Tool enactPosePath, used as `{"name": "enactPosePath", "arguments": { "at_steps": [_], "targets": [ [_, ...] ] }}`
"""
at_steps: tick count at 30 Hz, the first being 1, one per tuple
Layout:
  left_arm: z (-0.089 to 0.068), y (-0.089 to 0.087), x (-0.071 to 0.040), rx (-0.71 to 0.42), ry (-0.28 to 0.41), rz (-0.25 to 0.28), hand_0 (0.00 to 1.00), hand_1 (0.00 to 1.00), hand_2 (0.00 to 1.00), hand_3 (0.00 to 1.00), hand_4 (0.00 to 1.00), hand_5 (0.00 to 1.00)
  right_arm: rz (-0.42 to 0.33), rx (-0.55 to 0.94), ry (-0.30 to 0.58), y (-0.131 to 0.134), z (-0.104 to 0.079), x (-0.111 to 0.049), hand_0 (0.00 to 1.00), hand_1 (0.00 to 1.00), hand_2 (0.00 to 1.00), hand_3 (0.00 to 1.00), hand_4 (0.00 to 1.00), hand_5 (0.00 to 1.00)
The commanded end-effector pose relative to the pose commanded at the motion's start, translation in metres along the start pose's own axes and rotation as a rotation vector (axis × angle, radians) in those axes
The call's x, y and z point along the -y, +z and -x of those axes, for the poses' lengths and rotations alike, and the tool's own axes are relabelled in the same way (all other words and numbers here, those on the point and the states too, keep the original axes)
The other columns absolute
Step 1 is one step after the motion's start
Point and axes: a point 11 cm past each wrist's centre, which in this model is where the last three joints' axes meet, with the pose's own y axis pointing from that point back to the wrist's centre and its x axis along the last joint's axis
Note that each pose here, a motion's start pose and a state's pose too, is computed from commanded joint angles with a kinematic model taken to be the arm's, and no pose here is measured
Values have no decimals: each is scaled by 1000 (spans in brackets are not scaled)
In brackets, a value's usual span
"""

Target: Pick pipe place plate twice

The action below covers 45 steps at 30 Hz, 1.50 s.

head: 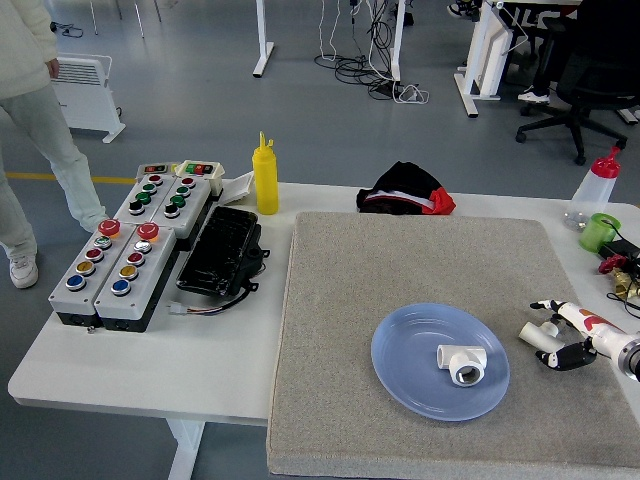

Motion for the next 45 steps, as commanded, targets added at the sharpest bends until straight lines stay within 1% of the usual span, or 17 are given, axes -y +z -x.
{"name": "enactPosePath", "arguments": {
  "at_steps": [1, 3, 6, 7, 12, 16, 19, 24, 25, 30, 31, 36, 37, 40, 42, 43, 45],
  "targets": [
    [0, 1, 0, 1, 0, 0, 582, 621, 637, 592, 379, 998, -7, -11, 21, 0, -2, 0, 403, 508, 529, 732, 616, 172],
    [1, 1, 0, 2, 0, 1, 582, 621, 637, 592, 379, 998, -10, -16, 33, -1, -3, 0, 403, 508, 529, 732, 616, 172],
    [1, 2, -1, 5, -2, 2, 582, 621, 637, 592, 379, 998, -40, -35, 63, -3, -5, 0, 403, 508, 529, 732, 616, 172],
    [2, 3, -1, 6, -2, 2, 581, 621, 637, 592, 378, 998, -46, -39, 67, -4, -6, -1, 282, 424, 501, 633, 496, 35],
    [2, 3, -2, 0, -4, 3, 581, 621, 637, 592, 378, 998, -72, -40, 87, -7, -10, -2, 282, 424, 501, 633, 496, 35],
    [2, 3, -2, 5, -4, 3, 582, 621, 637, 592, 378, 998, -91, -30, 103, -11, -14, -4, 268, 418, 501, 615, 487, 32],
    [2, 3, -2, 3, -5, 4, 581, 621, 637, 591, 377, 998, -120, -20, 121, -18, -19, -7, 269, 421, 504, 604, 482, 35],
    [2, 4, -2, 5, -4, 4, 581, 621, 637, 591, 377, 998, -231, 6, 132, -52, -21, -17, 269, 421, 504, 604, 482, 35],
    [2, 4, -2, 6, -4, 4, 581, 621, 636, 589, 377, 998, -249, 8, 126, -59, -20, -19, 293, 438, 511, 610, 485, 40],
    [2, 5, -2, 6, -4, 6, 581, 621, 636, 589, 377, 998, -362, -44, 57, -102, -4, -29, 293, 438, 511, 610, 485, 40],
    [2, 5, -2, 5, -3, 7, 581, 621, 636, 585, 377, 998, -374, -59, 41, -108, 0, -30, 343, 469, 534, 682, 539, 95],
    [2, 5, -2, 3, -3, 8, 581, 621, 636, 585, 377, 998, -414, -135, -15, -129, 16, -35, 343, 469, 534, 682, 539, 95],
    [2, 5, -2, 2, -3, 9, 579, 620, 635, 582, 378, 998, -418, -156, -30, -132, 21, -36, 669, 668, 732, 827, 686, 257],
    [3, 7, -3, -3, -4, 12, 579, 620, 635, 582, 378, 998, -413, -213, -85, -138, 34, -39, 669, 668, 732, 827, 686, 257],
    [3, 7, -3, -3, -4, 12, 579, 620, 635, 582, 378, 998, -411, -231, -107, -139, 41, -39, 669, 668, 732, 827, 686, 257],
    [3, 7, -3, -3, -3, 13, 578, 619, 635, 580, 377, 998, -410, -233, -110, -140, 42, -39, 934, 882, 982, 920, 730, 293],
    [2, 7, -3, 0, 0, 12, 578, 619, 635, 580, 377, 998, -422, -234, -115, -144, 50, -38, 934, 882, 982, 920, 730, 293]
  ]
}}
